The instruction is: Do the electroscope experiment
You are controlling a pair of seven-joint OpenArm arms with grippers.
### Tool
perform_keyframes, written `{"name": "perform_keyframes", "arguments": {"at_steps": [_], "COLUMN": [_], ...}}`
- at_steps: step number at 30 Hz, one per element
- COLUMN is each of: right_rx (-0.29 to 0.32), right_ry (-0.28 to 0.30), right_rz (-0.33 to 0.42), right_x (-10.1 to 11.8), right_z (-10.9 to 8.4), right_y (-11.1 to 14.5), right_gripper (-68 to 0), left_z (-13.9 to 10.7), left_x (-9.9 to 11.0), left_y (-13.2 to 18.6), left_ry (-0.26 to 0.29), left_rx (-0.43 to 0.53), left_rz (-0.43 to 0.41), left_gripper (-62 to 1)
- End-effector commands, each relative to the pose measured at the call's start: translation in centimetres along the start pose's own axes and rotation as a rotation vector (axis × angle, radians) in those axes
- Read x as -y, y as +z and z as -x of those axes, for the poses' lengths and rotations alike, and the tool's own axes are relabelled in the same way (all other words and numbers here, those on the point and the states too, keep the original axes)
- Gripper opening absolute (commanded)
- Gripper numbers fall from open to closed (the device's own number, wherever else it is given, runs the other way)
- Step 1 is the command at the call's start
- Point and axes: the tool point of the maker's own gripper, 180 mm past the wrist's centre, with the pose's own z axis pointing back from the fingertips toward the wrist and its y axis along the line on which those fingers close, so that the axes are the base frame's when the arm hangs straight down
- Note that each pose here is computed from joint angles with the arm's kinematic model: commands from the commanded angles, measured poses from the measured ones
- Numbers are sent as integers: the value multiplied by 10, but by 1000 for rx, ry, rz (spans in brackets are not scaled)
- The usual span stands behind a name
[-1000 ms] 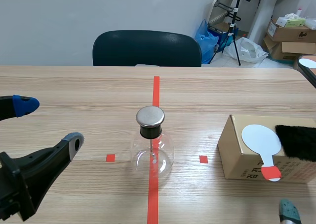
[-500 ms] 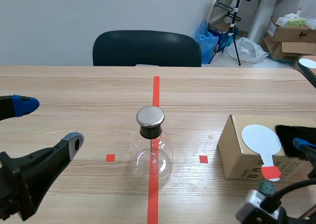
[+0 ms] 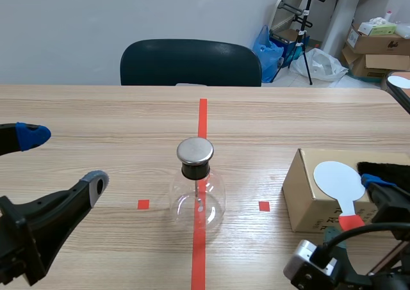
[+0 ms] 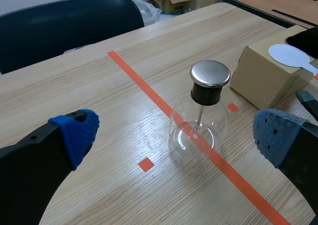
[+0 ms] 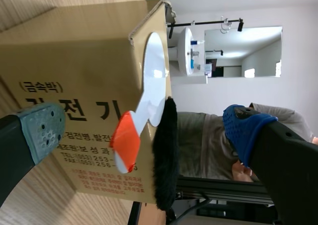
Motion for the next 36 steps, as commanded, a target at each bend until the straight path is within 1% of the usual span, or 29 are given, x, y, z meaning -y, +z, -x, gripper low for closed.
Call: {"name": "perform_keyframes", "arguments": {"at_steps": [1,8,22,28,34,36], "right_rx": [8,17,20,14,0,-10], "right_ry": [10,14,18,18,17,17], "right_rz": [56,67,64,62,60,60], "right_x": [13,15,15,14,13,13], "right_z": [2,-1,-1,0,2,4], "right_y": [-1,-1,0,2,3,3], "right_gripper": [4,4,-3,-202,-336,-389], "left_z": [-10,-10,-10,-10,-11,-14], "left_x": [3,3,3,3,3,3], "left_y": [-2,-2,-2,-2,-2,-2], "left_ry": [5,5,5,5,5,5], "left_rx": [36,37,40,41,43,62], "left_rz": [2,2,2,2,3,3], "left_gripper": [14,14,14,14,14,14]}}
